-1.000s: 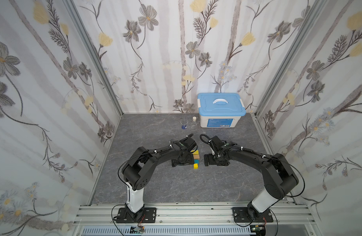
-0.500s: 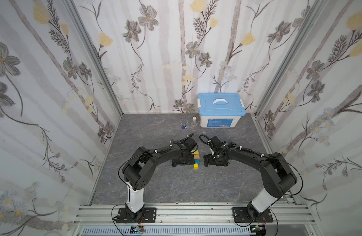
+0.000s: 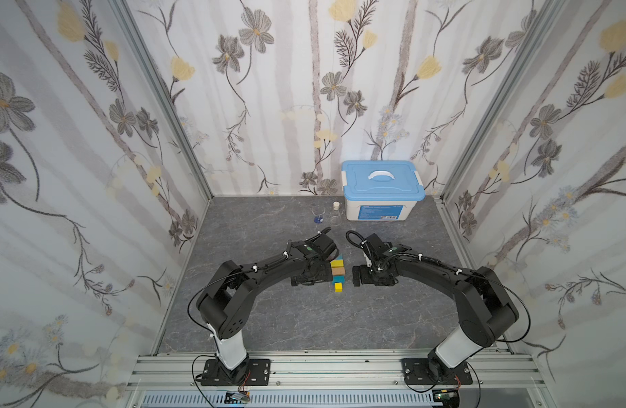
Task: Assemble a carrot with building blocks
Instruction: Adjust the building block at the center of the board, then reset both arms
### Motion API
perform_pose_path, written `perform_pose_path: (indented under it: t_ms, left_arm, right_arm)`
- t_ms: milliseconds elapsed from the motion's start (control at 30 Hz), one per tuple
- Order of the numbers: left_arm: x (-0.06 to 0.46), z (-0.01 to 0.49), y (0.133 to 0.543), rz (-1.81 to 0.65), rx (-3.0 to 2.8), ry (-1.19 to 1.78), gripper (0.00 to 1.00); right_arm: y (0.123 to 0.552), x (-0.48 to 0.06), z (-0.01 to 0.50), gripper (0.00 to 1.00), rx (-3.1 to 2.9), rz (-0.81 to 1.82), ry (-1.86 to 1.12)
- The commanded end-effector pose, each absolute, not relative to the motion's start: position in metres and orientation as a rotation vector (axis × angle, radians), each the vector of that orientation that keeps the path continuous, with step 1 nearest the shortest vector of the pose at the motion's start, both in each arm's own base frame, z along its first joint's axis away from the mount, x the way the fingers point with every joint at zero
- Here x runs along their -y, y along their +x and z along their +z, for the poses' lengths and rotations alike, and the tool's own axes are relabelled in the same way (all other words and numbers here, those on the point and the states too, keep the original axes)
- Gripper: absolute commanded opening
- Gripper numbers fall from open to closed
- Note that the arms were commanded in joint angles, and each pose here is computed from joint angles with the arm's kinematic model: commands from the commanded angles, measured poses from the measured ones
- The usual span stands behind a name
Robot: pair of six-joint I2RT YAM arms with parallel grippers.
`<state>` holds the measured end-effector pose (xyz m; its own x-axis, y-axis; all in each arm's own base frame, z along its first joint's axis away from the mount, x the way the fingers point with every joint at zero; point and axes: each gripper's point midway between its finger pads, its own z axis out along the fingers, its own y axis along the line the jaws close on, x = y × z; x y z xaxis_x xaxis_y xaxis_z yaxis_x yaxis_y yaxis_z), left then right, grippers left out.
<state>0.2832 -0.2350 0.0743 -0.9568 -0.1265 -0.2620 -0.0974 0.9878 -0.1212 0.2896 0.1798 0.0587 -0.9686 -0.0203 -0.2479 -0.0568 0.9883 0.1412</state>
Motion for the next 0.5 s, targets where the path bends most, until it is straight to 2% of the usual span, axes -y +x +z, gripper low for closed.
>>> perform_pose_path:
  t_ms: [0, 200, 467]
  left_arm:
    - [0.208, 0.106, 0.292, -0.088, -2.753, -0.189, 1.0]
    - [0.15, 0.189, 0.317, -0.023, -2.49, -0.232, 1.0]
    - [0.063, 0.22, 0.331, 0.078, -2.284, -0.318, 1.0]
  right_arm:
    - [0.295, -0.178, 0.087, 1.0, -2.817, 0.216, -0.11]
    - [0.316, -0.158, 0.156, 1.0, -2.593, 0.133, -0.157]
    - [0.345, -0.104, 0.2, 1.0, -2.375, -0.13, -0.1]
